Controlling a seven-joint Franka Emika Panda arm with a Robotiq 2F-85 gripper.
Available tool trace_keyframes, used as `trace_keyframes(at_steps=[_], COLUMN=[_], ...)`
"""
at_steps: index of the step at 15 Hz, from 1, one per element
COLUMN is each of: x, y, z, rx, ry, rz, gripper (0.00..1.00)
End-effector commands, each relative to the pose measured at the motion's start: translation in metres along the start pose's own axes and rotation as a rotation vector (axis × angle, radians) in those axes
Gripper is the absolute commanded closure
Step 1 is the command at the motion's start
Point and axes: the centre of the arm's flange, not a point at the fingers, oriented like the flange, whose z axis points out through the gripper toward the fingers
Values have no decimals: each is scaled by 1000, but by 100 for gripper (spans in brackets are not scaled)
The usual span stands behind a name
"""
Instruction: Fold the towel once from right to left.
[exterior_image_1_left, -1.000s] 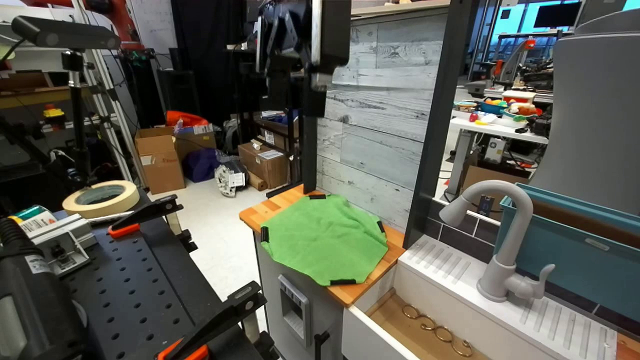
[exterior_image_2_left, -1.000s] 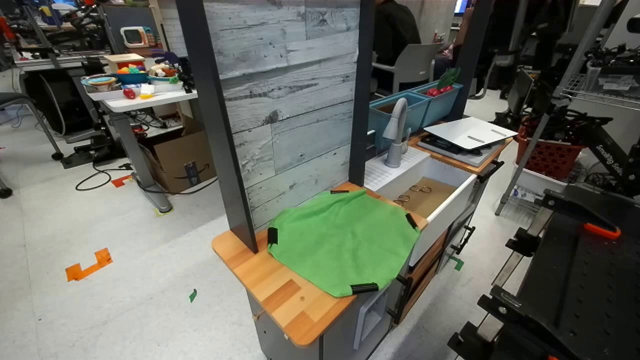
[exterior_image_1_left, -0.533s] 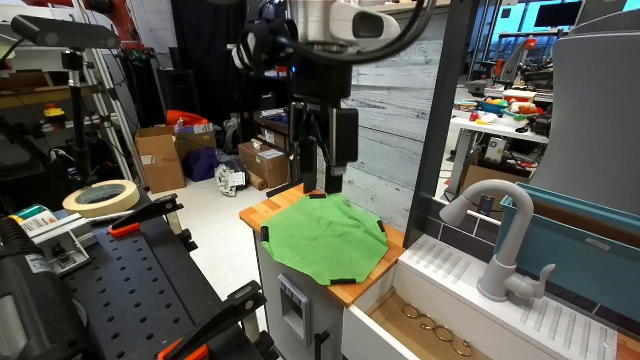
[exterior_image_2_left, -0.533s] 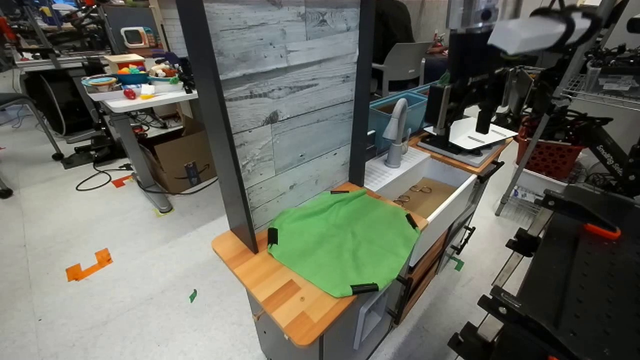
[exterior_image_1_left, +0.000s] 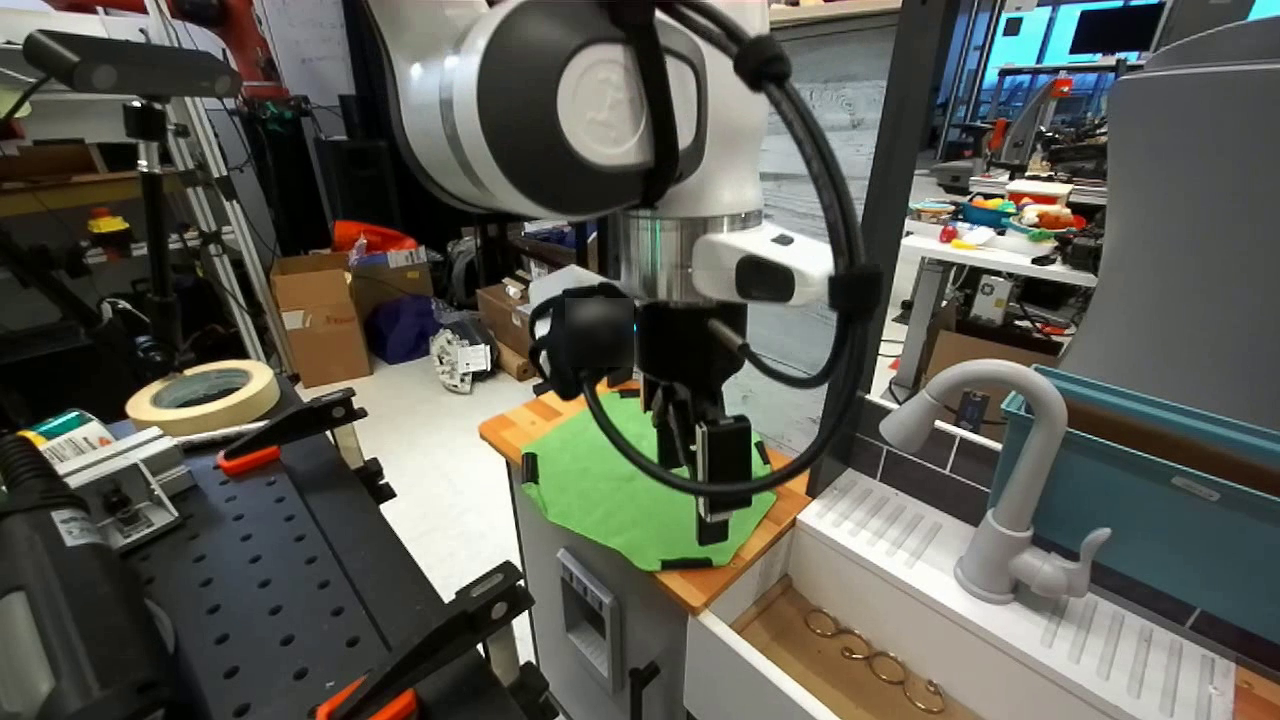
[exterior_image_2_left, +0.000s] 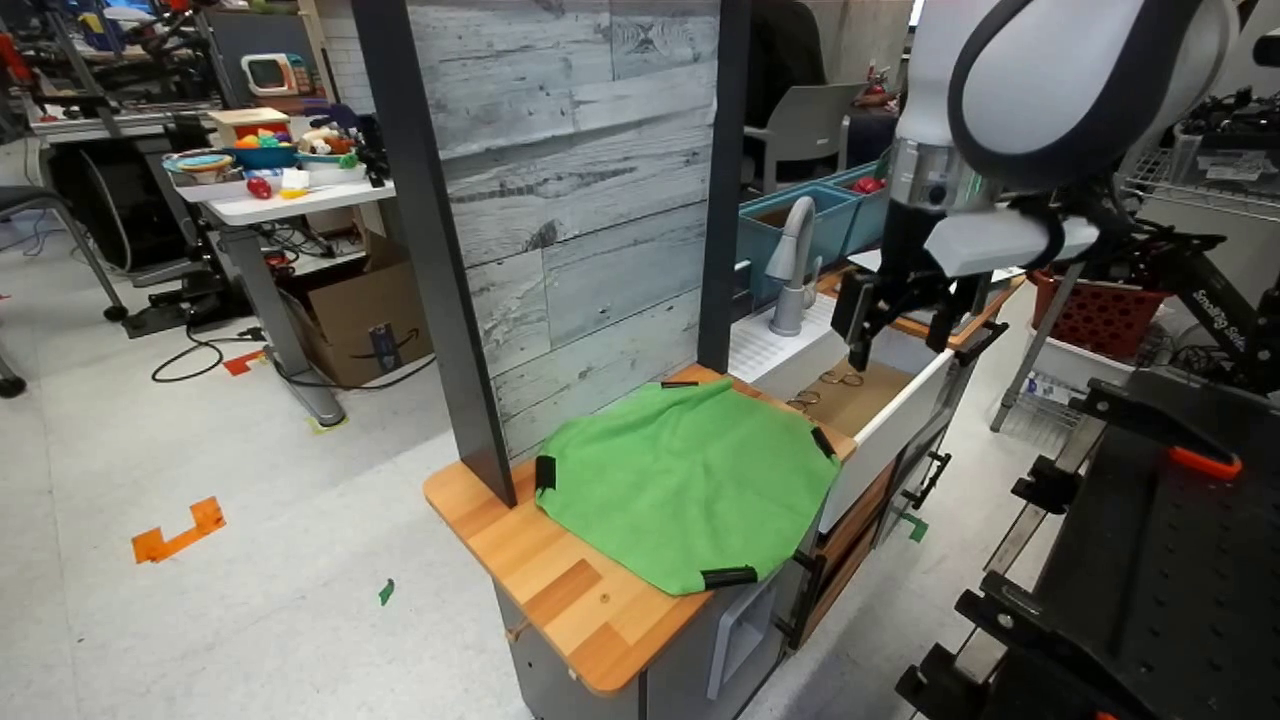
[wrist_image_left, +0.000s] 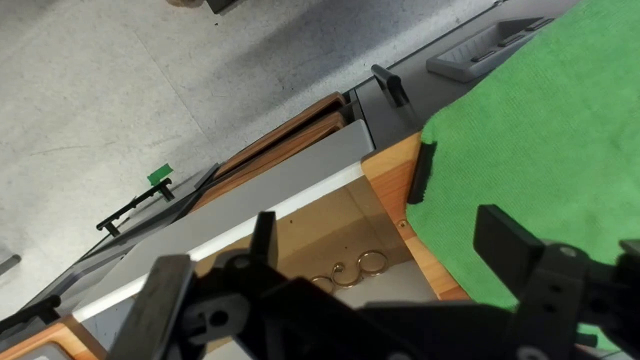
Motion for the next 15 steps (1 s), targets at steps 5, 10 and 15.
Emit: trace_keyframes(at_steps=[5, 10, 15], x=[7, 10, 20], y=[-22, -32, -33], z=[62, 83, 102], rx=[71, 84, 78], ry=[-67, -95, -106], rz=[118, 156, 175], gripper=[0, 0, 0])
